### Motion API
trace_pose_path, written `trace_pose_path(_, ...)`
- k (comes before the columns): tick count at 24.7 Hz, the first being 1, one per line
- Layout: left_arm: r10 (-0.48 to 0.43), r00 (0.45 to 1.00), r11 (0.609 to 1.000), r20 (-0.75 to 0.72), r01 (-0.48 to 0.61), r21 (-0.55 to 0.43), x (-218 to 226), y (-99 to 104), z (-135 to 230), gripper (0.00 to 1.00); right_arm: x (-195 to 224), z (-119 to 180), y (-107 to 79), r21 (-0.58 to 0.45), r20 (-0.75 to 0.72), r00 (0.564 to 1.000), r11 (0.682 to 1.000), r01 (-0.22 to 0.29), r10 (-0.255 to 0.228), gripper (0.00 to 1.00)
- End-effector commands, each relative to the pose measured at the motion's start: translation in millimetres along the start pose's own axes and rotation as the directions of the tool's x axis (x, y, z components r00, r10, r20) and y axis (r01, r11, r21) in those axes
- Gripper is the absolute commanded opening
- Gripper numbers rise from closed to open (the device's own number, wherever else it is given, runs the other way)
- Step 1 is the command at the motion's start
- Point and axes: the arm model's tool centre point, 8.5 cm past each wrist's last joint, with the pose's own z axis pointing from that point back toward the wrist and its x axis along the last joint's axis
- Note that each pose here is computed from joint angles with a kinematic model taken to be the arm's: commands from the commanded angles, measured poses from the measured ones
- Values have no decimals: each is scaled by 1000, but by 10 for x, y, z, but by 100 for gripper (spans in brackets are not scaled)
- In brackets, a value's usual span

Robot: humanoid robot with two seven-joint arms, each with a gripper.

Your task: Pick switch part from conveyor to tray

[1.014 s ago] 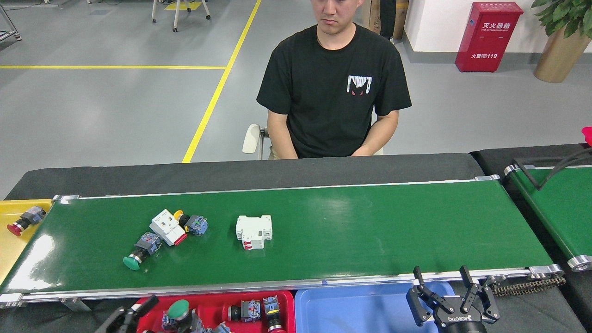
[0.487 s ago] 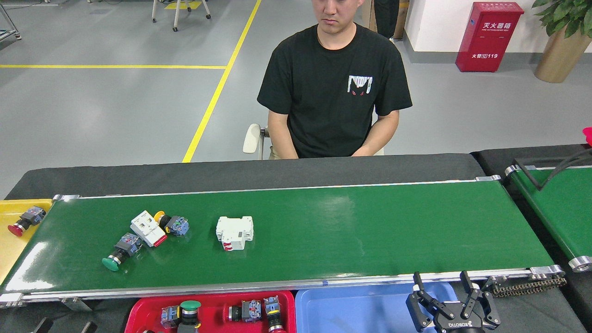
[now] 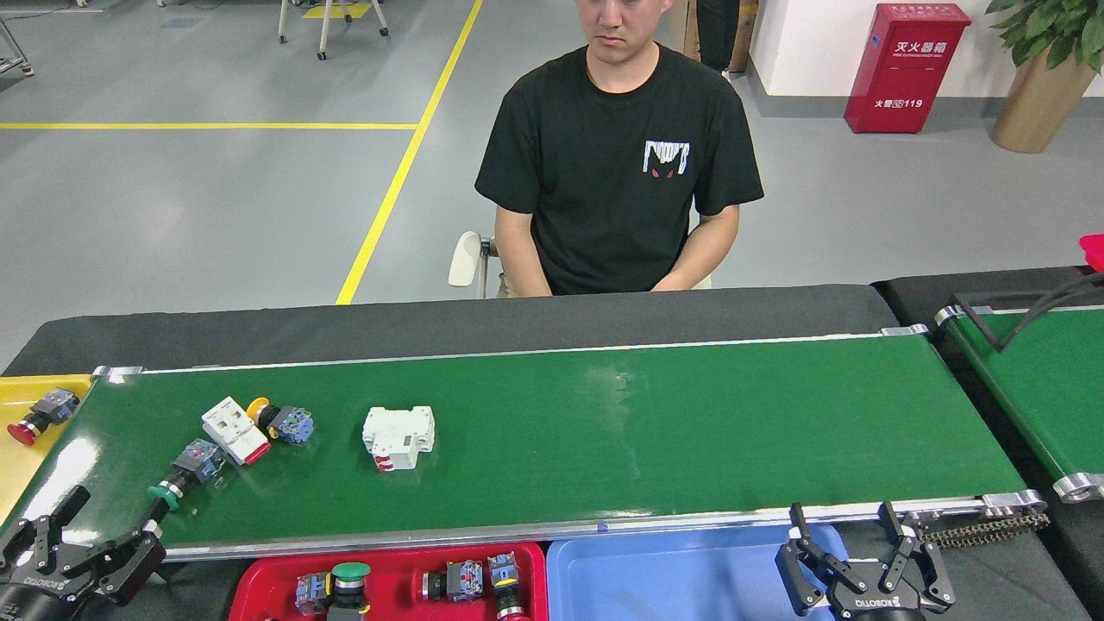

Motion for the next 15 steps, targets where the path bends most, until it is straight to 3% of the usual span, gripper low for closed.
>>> trace_pose_path(1,-5,1000,1000,-4,5,20,-82,88,-98,100,-24,-25,-77,-27,0,1000,1000,-6,6,100)
trace_pose_path(8,23,1000,999,4,-23,-46,-141,60,-451,100,-47,-15,-83,-30,-7,1000,1000,-8,8,100)
trace_pose_path(10,39,999,997,-3,-39,-60,-161,70,-554,95,-21,-50,-120,-42,-7,1000,999,0,0,100)
trace_pose_path(12,41,999,996,8,-40,-73,-149,62,-593,71,-21,-60,-129,-45,-8,1000,999,0,0,100)
trace_pose_path(14,52,998,996,36,-49,-76,-112,54,-591,30,-26,-50,-121,-42,-8,1000,999,-2,2,100)
trace_pose_path(15,62,996,995,60,-58,-76,-87,52,-588,24,-26,-50,-121,-42,-8,1000,999,-2,2,100)
